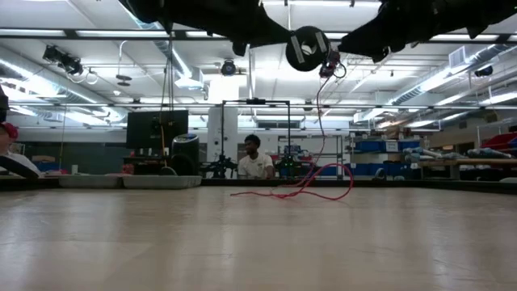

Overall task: Coil cords
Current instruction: Coil the red wire onto the spool

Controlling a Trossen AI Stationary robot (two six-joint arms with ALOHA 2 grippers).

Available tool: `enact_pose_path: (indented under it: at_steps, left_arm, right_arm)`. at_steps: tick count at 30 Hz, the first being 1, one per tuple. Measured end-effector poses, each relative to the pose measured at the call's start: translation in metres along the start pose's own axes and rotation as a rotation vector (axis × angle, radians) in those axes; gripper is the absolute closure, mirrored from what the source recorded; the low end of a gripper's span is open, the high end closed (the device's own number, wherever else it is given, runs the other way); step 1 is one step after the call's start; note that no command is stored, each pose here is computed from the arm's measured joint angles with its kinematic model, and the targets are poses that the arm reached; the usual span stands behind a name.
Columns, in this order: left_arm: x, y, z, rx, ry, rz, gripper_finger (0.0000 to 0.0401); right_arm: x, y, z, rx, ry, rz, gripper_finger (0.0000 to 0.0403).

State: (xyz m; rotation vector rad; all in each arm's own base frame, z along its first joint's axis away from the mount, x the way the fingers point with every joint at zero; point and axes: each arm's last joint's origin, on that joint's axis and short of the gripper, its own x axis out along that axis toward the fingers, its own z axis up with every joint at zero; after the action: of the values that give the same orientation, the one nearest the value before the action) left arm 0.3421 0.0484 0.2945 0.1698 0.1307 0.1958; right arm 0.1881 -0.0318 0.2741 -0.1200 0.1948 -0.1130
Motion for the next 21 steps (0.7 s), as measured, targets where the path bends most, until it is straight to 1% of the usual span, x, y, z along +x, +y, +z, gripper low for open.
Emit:
enact_pose_path:
  at_steps: [4,9,13,21]
  left_arm:
    - [0.000,0.005,0.000,-0.035,-0.001,0.026,0.0401]
    - [0.000,0.008,-0.001,-0.051,0.000,0.054,0.0401]
    - [0.000,0.008,-0.001,-0.055,-0.001,0.054,0.0401]
    - [0.000,0.008,-0.001,-0.055,0.005,0.041,0.0401]
  right_arm:
    - [0.000,0.002,0.006,0.009,-0.063,0.057,0.0245]
    - [0.009,0.006,0.003,0.009,-0.057,0.086,0.0245]
    - [0.017,0.006,0.000,0.010,-0.047,0.082,0.0245]
    - [0.026,0.003,-0.005,-0.010,-0.017,0.006,0.0245]
